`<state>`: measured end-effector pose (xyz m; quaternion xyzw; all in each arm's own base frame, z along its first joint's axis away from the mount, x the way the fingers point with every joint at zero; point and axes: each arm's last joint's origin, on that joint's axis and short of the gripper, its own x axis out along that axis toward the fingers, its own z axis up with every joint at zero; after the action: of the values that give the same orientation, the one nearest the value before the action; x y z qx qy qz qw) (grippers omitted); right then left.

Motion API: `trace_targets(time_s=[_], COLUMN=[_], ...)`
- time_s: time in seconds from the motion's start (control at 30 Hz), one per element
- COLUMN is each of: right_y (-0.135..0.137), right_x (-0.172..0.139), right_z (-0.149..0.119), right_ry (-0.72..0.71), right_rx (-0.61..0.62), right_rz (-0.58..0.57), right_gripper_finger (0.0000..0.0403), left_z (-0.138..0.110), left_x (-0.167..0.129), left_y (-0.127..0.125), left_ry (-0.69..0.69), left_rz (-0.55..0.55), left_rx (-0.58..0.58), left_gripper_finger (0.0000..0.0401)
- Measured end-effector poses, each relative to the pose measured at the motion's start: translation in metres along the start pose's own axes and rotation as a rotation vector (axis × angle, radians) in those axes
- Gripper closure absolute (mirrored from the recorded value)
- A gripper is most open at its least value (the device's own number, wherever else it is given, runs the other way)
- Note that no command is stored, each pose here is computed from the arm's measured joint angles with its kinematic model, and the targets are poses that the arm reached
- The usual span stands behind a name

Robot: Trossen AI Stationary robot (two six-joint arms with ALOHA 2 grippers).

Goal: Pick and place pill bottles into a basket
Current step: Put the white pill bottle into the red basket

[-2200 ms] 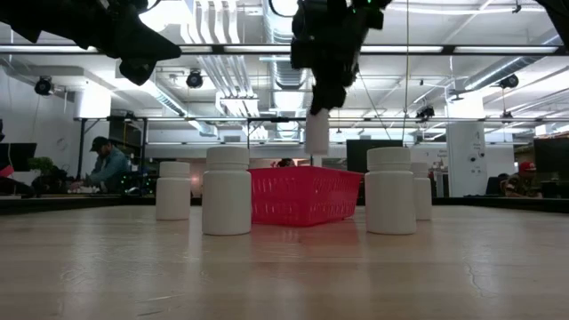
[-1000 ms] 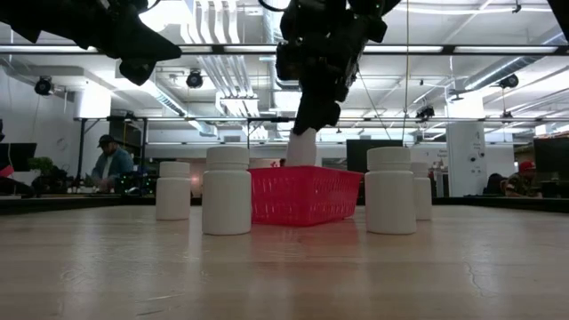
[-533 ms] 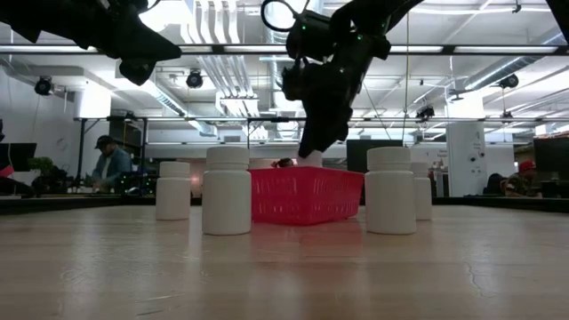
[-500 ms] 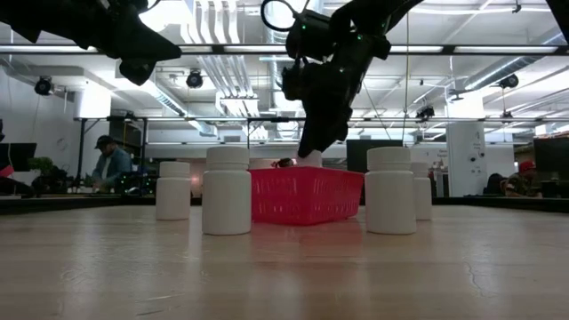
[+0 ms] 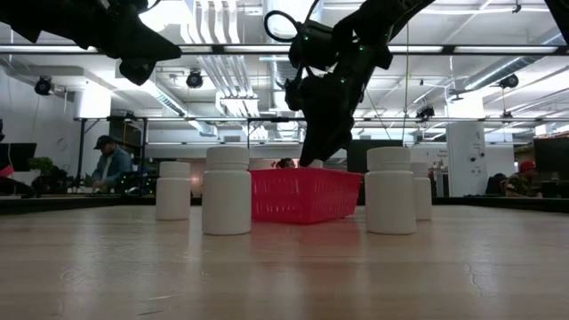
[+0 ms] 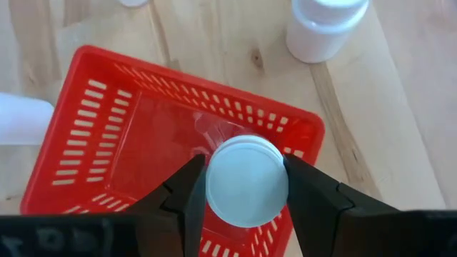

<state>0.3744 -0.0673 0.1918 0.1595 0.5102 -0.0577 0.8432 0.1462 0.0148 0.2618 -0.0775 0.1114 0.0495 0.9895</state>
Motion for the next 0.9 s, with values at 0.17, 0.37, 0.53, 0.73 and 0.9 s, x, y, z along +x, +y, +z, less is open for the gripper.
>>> trace_targets(time_s=[0.17,0.37,0.53,0.73,0.9], right_y=[-0.0003,-0.0013,-0.0023,-0.0023,-0.0023], right_x=[0.0005,0.0004,0.0002,0.0002,0.0002], right_z=[-0.0002,0.0019,0.0027,0.0027,0.0027], right_ry=[-0.003,-0.026,-0.034,-0.033,-0.033], right_rx=[0.000,-0.001,-0.005,-0.007,-0.007], right_rz=[-0.001,-0.020,-0.020,-0.020,-0.020], right_gripper_finger=[0.0257,0.0257,0.0257,0.0220,0.0206], left_z=[0.0000,0.0000,0.0000,0.0000,0.0000], left_x=[0.0000,-0.0001,0.0000,0.0000,0.0000], left_y=[0.0000,0.0000,0.0000,0.0000,0.0000], left_ry=[0.000,0.000,0.000,0.000,0.000], left_rz=[0.000,0.000,0.000,-0.001,-0.001], left_rx=[0.000,0.000,0.000,0.000,0.000], left_gripper_finger=[0.0401,0.0401,0.0401,0.0401,0.0401])
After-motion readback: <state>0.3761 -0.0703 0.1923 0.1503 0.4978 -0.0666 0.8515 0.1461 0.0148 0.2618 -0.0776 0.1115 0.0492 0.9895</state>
